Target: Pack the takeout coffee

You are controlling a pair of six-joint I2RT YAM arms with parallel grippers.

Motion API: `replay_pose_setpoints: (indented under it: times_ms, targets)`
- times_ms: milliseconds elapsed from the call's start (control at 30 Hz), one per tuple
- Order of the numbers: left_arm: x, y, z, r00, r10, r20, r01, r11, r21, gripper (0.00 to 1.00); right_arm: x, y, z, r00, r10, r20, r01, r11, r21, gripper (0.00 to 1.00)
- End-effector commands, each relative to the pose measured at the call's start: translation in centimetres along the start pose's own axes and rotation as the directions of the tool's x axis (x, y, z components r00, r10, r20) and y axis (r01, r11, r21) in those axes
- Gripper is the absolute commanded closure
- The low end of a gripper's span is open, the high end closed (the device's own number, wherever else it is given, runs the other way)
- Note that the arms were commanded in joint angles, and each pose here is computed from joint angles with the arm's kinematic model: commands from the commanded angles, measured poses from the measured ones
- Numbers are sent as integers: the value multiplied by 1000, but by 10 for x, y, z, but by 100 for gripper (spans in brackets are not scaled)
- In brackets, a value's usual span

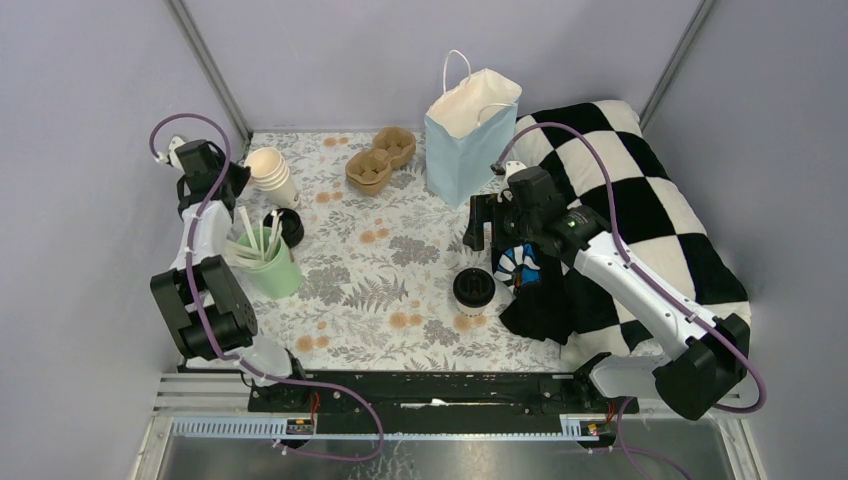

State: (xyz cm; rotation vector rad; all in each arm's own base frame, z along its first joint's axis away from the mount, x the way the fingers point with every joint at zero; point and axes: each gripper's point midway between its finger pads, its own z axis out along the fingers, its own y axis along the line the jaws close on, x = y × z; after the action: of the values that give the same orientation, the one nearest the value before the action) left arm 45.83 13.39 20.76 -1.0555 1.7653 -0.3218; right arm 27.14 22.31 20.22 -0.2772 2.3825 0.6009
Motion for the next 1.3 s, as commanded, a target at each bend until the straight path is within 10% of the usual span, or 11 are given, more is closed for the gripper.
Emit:
replay_pose_setpoints:
  times_ms: [0,267,400,567,1267]
  targets:
    - [-16,-30,-11,998,17,55,-24,990,141,100,-7,2,-2,1000,-11,18,11,1000,-12,14]
    - [-21,-27,-19,990,-139,29,129,965,230,100,-8,2,-2,1000,-17,18,17,1000,-9,14]
    - [-13,-35,-19,951,290,109,-283,956,-76,100,-4,2,2,1000,-12,10,12,1000,-20,15]
    - [-8,-1,-12,999,-47,7,46,989,140,100,-5,3,0,1000,-15,16,15,1000,-20,14]
    - [-4,-12,-8,987,160,-21,-159,987,37,98,0,1,2,1000,-10,6,10,1000,-21,14]
